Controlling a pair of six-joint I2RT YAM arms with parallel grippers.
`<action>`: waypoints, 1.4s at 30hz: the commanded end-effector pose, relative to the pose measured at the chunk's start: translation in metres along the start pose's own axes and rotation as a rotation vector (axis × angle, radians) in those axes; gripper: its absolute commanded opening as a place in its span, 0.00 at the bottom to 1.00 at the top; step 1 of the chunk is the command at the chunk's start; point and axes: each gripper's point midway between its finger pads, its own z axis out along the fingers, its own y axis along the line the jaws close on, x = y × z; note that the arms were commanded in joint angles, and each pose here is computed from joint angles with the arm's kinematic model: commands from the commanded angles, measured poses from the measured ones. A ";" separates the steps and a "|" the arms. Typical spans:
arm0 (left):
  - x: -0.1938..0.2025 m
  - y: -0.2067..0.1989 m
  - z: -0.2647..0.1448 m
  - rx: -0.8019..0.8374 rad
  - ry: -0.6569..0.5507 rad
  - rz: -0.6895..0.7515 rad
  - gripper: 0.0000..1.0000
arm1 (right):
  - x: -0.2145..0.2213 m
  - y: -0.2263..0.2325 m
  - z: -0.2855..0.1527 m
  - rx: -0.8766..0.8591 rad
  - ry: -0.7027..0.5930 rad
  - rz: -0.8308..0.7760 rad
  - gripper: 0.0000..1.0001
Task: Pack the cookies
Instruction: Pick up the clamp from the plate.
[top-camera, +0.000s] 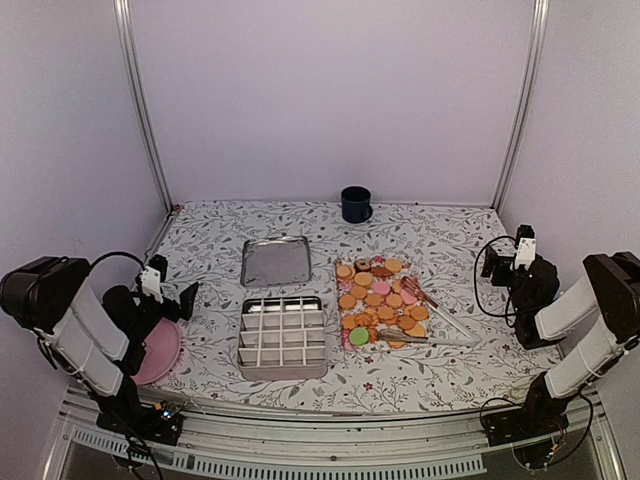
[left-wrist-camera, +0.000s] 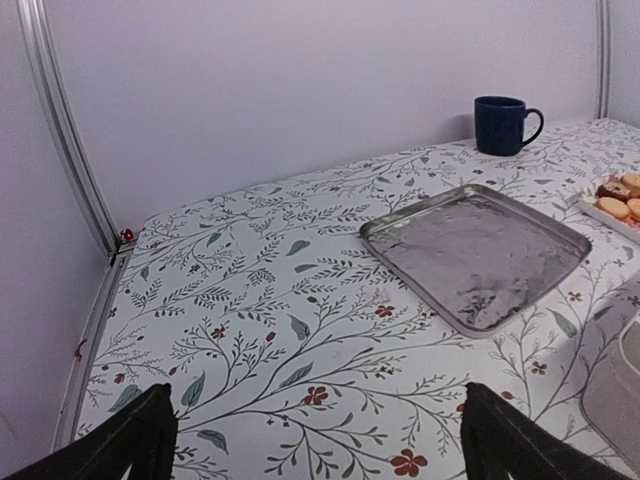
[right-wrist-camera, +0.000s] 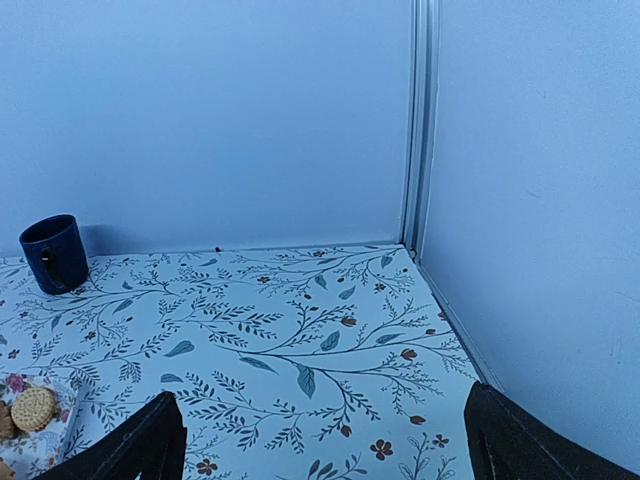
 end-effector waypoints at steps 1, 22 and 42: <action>-0.071 0.006 -0.016 -0.052 -0.293 0.089 0.99 | -0.008 -0.001 0.003 0.000 -0.027 0.002 0.99; -0.083 0.040 0.001 -0.178 -0.248 0.002 0.99 | -0.038 -0.005 0.014 0.056 0.041 0.004 0.99; -0.072 -0.024 0.052 0.401 0.407 -0.024 0.99 | -0.002 0.182 -0.036 -0.553 0.672 -0.026 0.81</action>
